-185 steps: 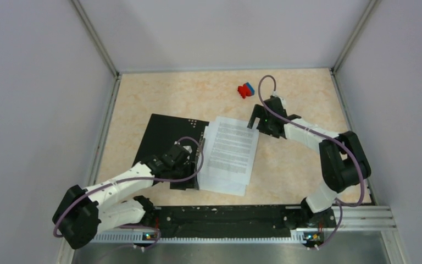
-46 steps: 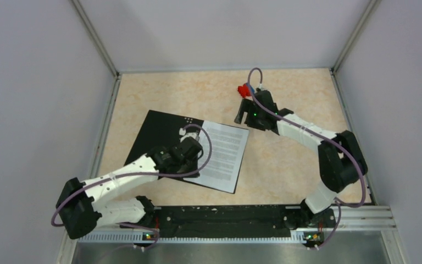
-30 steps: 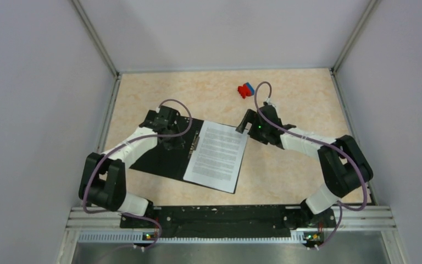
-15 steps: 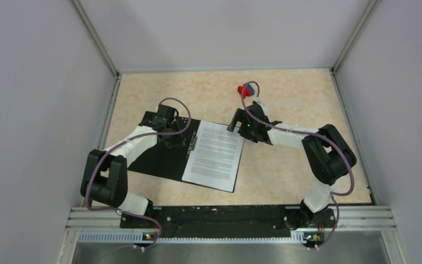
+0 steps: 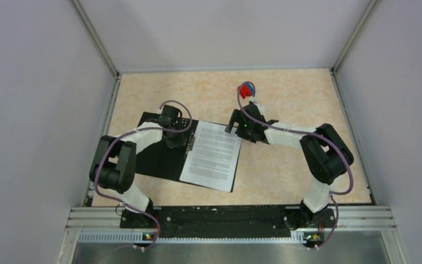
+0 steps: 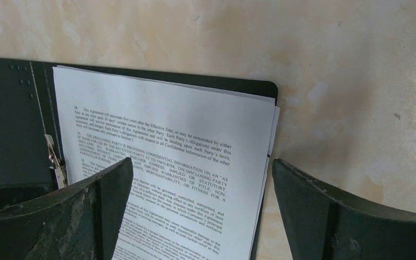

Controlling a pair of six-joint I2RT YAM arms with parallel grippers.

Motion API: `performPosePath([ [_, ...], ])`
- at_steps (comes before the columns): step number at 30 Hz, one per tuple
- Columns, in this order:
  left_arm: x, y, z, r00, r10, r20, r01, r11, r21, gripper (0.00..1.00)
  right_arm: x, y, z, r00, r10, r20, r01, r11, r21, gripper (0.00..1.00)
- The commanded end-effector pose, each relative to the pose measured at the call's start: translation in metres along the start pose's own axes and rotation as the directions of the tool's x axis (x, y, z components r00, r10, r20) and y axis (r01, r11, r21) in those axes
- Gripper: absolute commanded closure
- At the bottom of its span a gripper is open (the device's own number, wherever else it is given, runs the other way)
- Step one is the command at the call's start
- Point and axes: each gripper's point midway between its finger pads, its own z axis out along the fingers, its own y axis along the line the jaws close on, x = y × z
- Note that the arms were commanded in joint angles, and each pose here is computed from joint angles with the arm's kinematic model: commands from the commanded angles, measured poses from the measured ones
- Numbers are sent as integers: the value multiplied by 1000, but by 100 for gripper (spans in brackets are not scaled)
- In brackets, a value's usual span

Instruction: Put the files into the folder

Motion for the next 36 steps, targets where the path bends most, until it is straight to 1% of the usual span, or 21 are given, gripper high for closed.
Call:
performPosePath([
  [1,-27,-19,13,998,-9,58,8,1000,19,79,-9,11,-2,1000,-27,15,27,1000,-14,1],
  [5,-18,-32,15,999,1,35,-2,1000,29,80,-9,10,0,999,-34,2,34,999,-23,1],
  [12,8,-73,16,1000,30,-1,-29,997,76,82,-23,7,8,999,-45,-1,45,999,-21,1],
  [17,12,-94,15,999,48,-5,-47,994,101,83,-37,-6,13,999,-52,-4,52,999,3,1],
  [21,11,-97,18,999,53,-10,-52,994,98,83,-45,-14,11,998,-70,-1,70,997,31,1],
  [27,9,-96,17,998,64,-4,-64,994,91,84,-54,-19,-9,995,-89,40,86,995,55,1],
  [32,11,-94,20,997,71,-9,-70,994,84,84,-47,-27,-27,996,-83,45,81,995,52,1],
  [36,12,-93,23,997,72,-12,-71,994,83,84,-30,-34,-44,998,-59,28,58,998,31,1],
])
